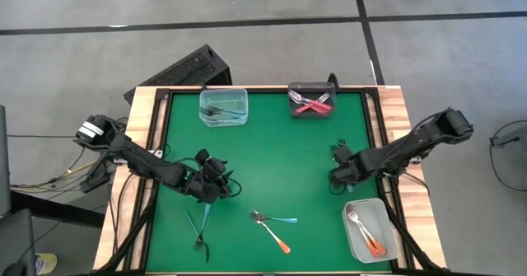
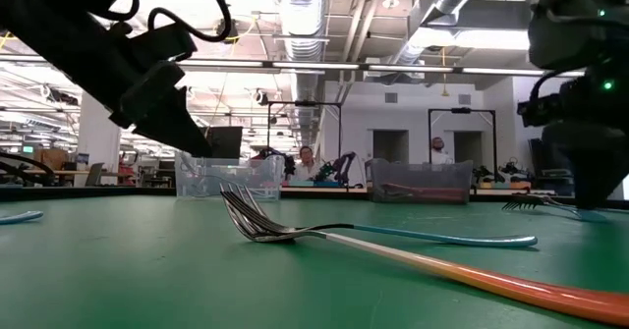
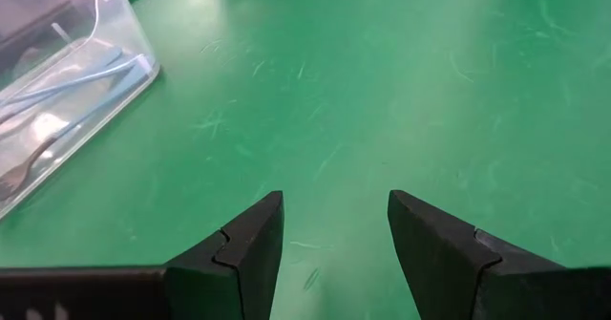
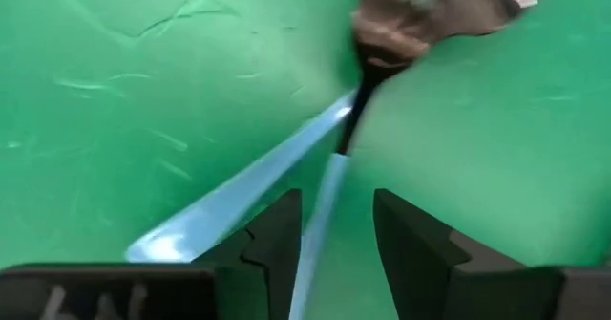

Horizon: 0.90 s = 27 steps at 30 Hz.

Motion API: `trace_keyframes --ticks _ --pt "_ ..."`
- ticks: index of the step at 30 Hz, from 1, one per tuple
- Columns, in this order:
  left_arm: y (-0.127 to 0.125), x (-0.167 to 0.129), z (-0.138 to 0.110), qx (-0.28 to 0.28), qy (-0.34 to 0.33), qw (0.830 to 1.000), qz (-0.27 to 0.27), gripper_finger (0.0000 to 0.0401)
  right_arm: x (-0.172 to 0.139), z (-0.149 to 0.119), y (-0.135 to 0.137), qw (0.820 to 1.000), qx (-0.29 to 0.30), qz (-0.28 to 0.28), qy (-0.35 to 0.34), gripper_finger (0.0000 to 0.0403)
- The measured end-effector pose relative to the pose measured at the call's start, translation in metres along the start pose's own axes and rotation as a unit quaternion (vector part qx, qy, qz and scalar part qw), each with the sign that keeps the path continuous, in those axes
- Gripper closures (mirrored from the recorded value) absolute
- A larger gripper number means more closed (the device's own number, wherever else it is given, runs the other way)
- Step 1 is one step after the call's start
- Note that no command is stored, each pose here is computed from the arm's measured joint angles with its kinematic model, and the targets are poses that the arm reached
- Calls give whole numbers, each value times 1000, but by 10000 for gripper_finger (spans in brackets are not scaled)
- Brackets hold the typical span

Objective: Sort silverware by color (type)
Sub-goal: Put the black fork into the transparent bin

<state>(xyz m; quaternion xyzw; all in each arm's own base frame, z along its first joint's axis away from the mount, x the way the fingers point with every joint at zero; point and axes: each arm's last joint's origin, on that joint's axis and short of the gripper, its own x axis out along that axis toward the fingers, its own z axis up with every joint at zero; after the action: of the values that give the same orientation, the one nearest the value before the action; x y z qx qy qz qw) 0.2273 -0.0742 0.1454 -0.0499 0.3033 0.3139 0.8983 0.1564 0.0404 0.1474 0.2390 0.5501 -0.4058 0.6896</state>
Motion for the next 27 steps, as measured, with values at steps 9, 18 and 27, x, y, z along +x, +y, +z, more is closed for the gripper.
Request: trace_keyframes --ticks 9,18,27 --pt "0 0 0 9 -3 1000 4 223 12 -2 4 1000 -12 14 2 293" --pt "-5 0 6 14 -23 999 -22 223 7 -1 -1 1000 -5 11 -13 379" --pt "-19 -4 25 47 -88 991 -92 223 -26 9 27 979 -5 93 -183 392"
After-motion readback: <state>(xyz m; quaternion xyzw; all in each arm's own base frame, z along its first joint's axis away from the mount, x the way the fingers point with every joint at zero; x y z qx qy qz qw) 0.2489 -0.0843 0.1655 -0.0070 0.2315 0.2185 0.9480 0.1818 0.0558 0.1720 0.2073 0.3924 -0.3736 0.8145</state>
